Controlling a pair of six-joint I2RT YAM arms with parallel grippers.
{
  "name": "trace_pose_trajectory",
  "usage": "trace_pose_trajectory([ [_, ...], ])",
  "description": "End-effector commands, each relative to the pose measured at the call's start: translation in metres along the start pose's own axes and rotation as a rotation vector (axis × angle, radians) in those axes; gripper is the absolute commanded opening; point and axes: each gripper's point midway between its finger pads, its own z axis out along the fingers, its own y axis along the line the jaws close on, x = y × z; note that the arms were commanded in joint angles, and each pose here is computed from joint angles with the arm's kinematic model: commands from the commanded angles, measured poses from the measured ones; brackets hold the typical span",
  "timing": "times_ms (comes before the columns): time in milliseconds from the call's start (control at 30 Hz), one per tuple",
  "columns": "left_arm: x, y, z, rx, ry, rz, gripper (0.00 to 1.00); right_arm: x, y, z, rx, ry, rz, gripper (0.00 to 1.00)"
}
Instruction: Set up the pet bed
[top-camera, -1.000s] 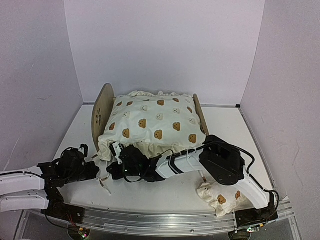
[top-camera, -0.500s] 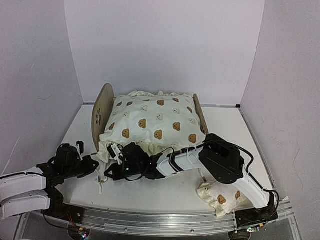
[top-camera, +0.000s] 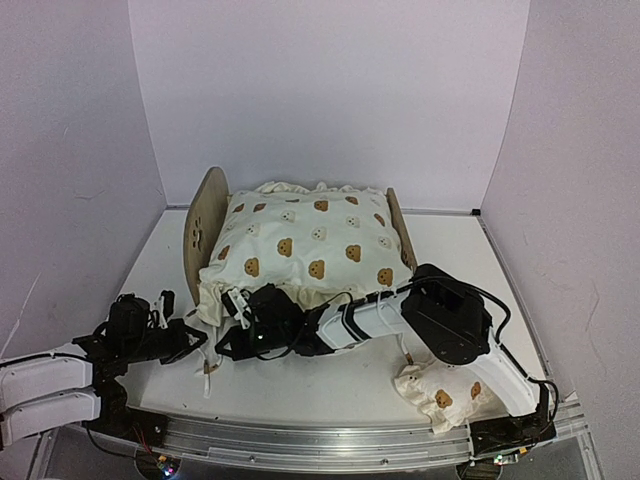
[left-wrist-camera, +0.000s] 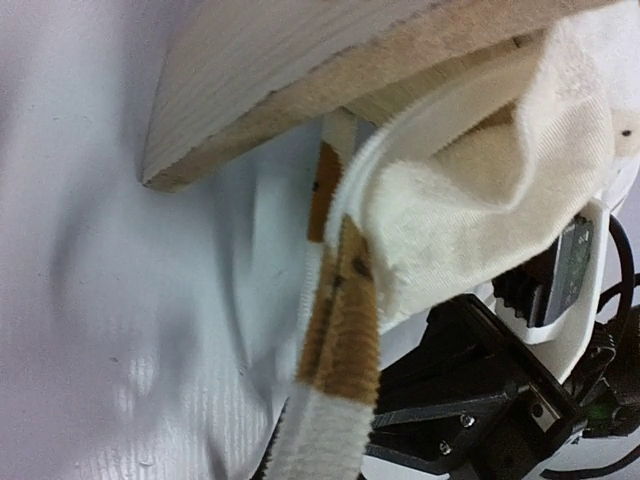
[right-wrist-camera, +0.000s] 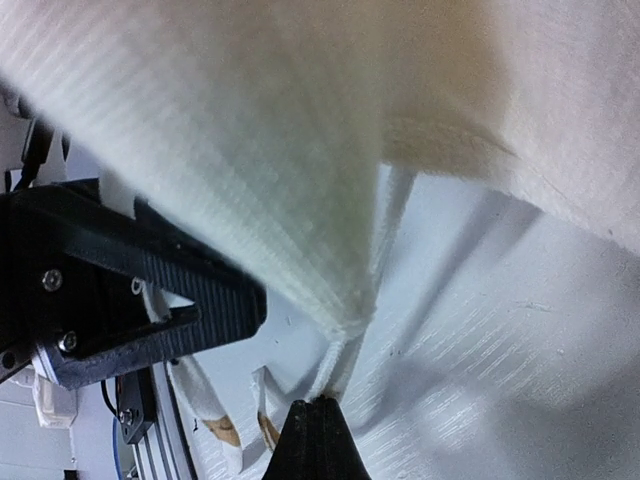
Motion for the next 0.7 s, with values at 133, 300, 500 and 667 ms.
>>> trace_pose_trajectory([
  [133,0.000,-0.022,-0.001,0.098,0.028,-0.010,0.00,-0.009,0.029,0.005,-0.068,0.006,0.032,0.00],
  [300,-0.002,-0.022,-0.001,0.088,0.028,-0.003,0.00,-0.006,0.026,0.001,-0.032,-0.001,0.029,0.00],
  [500,-0.001,-0.002,0.001,0.022,-0.010,-0.015,0.00,-0.014,0.041,-0.026,-0.064,0.011,0.105,0.00],
  [667,-0.006,0.005,0.002,-0.005,-0.044,0.045,0.00,-0.041,0.071,-0.048,-0.165,-0.087,0.188,0.00],
])
